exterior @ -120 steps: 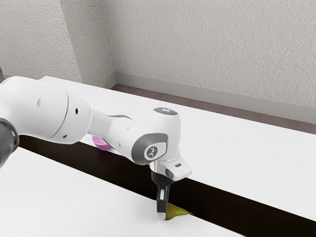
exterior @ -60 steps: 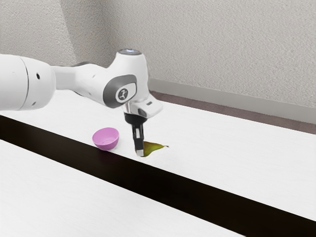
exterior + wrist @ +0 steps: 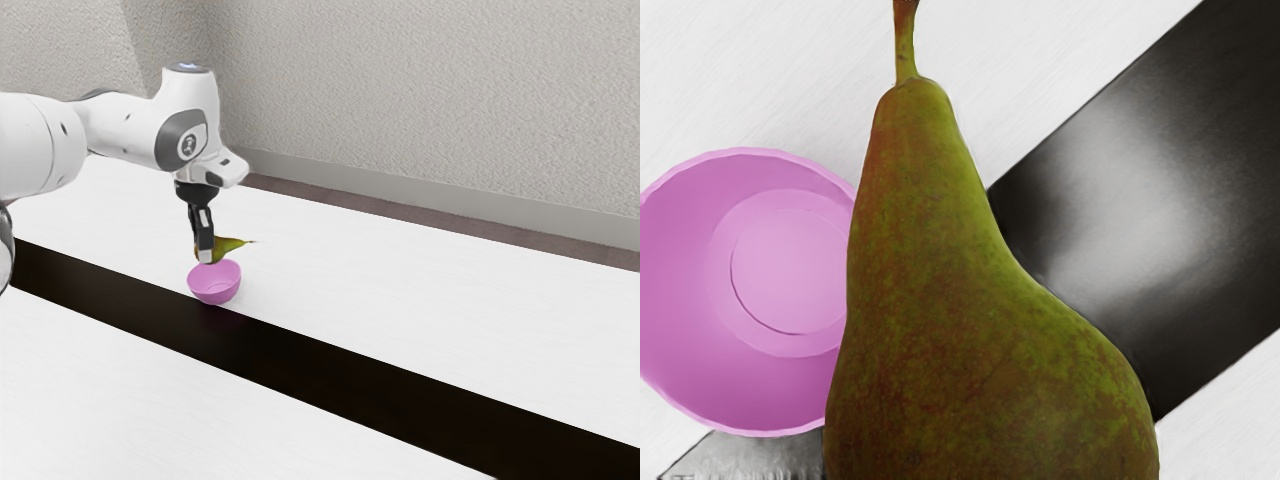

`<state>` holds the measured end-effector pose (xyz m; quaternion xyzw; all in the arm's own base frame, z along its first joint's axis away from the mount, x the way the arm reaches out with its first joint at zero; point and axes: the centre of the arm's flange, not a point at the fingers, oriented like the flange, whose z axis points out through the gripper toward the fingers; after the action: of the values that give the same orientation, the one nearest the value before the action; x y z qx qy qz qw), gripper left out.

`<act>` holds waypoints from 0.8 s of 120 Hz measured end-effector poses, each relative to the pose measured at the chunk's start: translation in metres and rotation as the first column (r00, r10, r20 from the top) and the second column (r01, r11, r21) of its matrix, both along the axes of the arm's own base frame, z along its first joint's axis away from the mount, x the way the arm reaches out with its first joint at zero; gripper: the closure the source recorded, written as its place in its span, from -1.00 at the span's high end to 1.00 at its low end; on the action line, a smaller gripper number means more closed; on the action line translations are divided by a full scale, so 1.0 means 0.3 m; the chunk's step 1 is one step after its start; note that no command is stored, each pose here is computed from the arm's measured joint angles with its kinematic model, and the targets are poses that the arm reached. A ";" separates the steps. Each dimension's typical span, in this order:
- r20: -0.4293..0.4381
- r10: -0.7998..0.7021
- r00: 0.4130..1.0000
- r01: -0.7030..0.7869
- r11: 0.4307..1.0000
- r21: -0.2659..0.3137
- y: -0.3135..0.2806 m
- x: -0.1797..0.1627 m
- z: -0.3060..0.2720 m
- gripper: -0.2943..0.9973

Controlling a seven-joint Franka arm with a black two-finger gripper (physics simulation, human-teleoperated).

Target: Place the pear in the bowl.

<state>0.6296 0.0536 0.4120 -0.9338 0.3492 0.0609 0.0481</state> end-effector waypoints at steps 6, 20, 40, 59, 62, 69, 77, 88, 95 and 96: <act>-0.004 0.008 1.000 -0.008 1.000 0.002 0.029 -0.001 -0.006 -0.46; -0.009 0.028 1.000 -0.028 1.000 0.007 0.102 0.002 -0.023 -0.44; -0.006 0.047 0.999 -0.047 0.999 0.010 0.191 0.030 -0.057 -0.38; 0.014 0.043 0.999 -0.044 0.999 0.012 0.233 0.094 -0.079 -0.36; 0.016 0.042 0.999 -0.042 0.999 0.012 0.236 0.101 -0.081 -0.35; 0.018 0.038 0.999 -0.038 0.999 0.010 0.242 0.111 -0.086 -0.35; 0.018 0.032 0.999 -0.032 0.999 0.006 0.243 0.115 -0.089 -0.34; 0.022 0.020 1.000 -0.020 1.000 0.004 0.241 0.122 -0.085 -0.33; 0.032 0.005 0.999 -0.006 1.000 0.006 0.226 0.147 -0.078 -0.33; 0.033 0.004 0.999 -0.005 1.000 0.006 0.226 0.150 -0.078 -0.33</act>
<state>0.6745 0.1214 0.3887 -0.9353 0.3461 0.0465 0.0566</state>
